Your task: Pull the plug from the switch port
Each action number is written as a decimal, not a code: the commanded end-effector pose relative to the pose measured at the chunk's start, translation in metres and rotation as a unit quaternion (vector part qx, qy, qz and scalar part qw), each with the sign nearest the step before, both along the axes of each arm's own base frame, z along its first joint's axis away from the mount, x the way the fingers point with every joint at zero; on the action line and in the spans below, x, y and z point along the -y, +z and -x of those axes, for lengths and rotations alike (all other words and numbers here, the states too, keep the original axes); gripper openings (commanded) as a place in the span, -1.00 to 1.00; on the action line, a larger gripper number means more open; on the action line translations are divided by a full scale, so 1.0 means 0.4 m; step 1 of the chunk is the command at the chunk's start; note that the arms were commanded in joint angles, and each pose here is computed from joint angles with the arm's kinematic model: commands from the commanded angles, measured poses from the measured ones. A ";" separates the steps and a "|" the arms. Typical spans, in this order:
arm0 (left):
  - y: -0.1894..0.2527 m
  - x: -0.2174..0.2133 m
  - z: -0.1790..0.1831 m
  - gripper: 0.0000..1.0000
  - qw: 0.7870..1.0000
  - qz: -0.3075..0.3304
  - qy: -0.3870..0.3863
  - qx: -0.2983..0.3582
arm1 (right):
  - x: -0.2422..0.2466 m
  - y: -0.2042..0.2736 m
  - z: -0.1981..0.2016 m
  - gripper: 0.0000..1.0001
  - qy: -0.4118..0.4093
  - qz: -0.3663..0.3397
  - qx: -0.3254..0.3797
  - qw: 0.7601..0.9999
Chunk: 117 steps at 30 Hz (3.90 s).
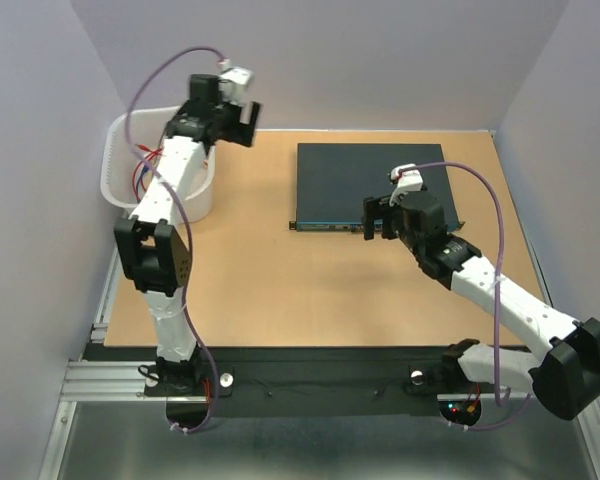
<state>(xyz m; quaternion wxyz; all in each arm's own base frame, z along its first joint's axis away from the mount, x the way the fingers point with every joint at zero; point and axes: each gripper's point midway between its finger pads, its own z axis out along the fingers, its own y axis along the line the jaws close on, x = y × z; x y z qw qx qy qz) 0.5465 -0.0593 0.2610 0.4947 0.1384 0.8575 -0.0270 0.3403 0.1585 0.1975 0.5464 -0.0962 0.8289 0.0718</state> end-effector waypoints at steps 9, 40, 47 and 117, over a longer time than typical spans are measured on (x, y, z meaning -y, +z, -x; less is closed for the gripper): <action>-0.204 0.483 0.073 0.97 0.969 -0.026 -0.223 -0.105 | 0.126 -0.115 -0.067 0.74 -0.159 -0.178 -0.154 0.959; -0.464 0.538 0.050 0.98 0.941 -0.029 -0.263 -0.213 | 0.120 -0.151 -0.132 0.23 -0.053 -0.059 -0.095 0.992; -0.471 0.540 0.054 0.97 0.938 -0.025 -0.267 -0.221 | 0.116 -0.205 -0.145 0.10 -0.084 -0.082 -0.129 0.985; -0.469 0.538 0.045 0.97 0.938 -0.016 -0.267 -0.220 | -0.083 -0.291 -0.158 -0.47 0.076 -0.154 -0.128 0.977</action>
